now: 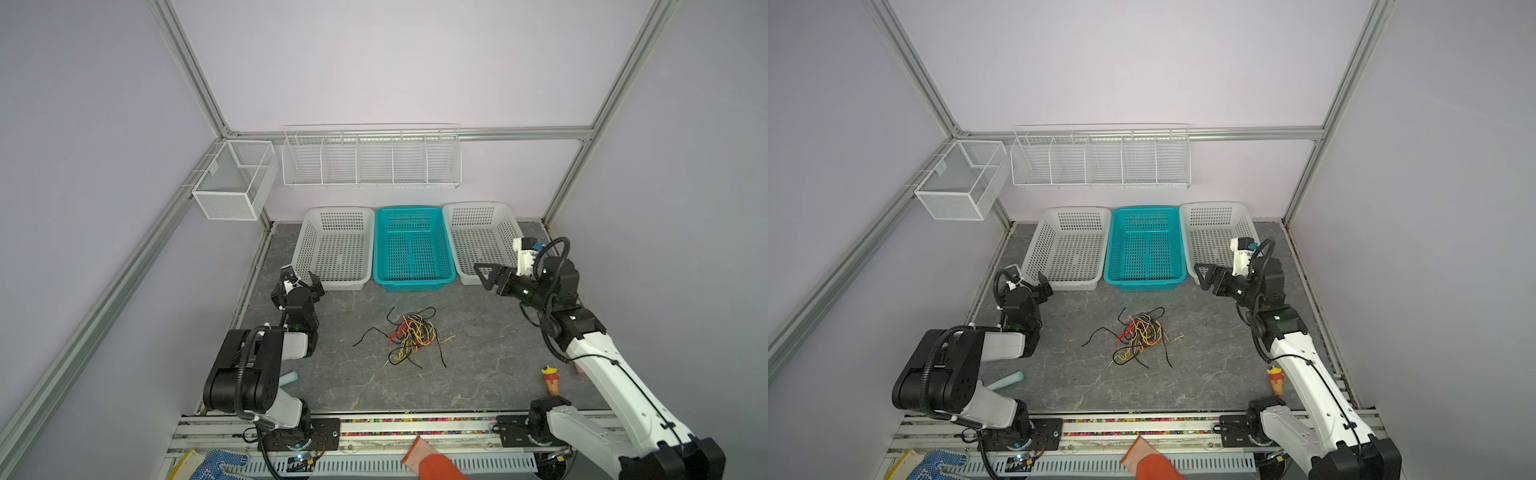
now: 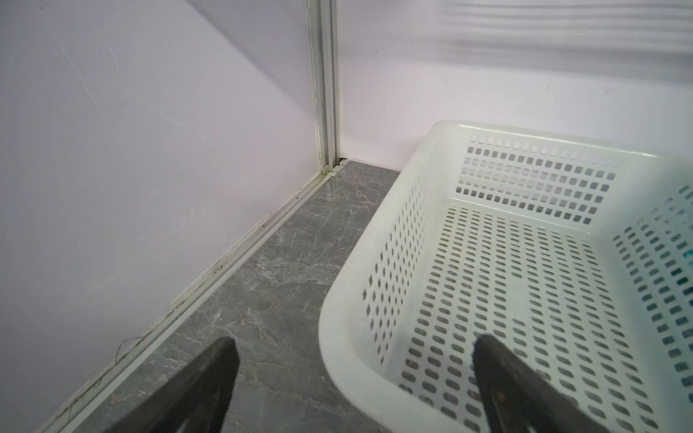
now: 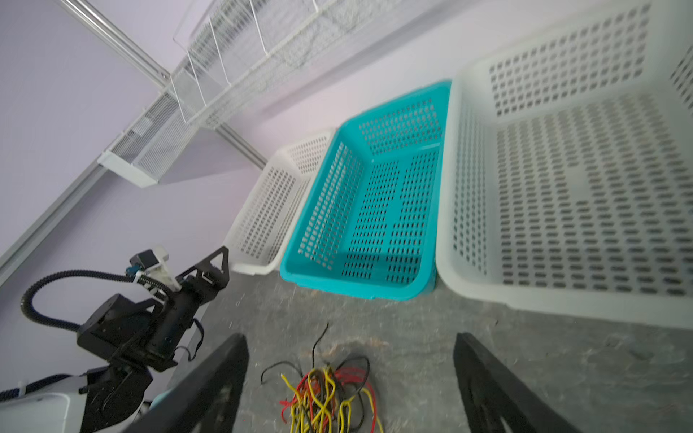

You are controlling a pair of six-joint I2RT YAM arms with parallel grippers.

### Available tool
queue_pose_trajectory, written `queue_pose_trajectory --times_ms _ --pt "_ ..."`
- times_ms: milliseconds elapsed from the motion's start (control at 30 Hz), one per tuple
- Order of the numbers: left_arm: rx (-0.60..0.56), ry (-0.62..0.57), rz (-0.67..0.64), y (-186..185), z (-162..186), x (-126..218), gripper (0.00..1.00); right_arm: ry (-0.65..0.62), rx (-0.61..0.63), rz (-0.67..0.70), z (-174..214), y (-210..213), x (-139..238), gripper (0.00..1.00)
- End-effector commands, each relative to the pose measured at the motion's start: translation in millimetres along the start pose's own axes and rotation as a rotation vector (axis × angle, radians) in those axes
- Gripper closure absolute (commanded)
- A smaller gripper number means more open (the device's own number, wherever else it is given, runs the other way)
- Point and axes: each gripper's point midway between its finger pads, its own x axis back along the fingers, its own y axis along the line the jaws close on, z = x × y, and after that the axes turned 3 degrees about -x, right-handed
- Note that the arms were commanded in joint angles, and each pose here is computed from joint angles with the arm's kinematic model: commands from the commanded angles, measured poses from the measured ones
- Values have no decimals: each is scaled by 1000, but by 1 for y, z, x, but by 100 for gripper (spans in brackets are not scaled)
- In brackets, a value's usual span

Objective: Untangle the cables
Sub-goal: 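Move both grippers toward the cable tangle from either side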

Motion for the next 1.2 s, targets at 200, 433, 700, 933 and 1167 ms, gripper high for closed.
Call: queue_pose_trajectory --times_ms 200,433,700,933,1167 --pt "-31 -35 79 -4 -39 37 1 305 23 12 71 14 -17 12" --pt "122 -23 176 -5 -75 73 1 374 97 48 97 10 -25 10" --pt "699 79 112 31 -117 130 1 521 206 4 147 26 -37 13" --pt "736 285 440 -38 -100 138 1 547 276 37 166 27 -45 30" --pt "616 445 463 -70 -53 156 1 569 266 100 180 8 -62 37"
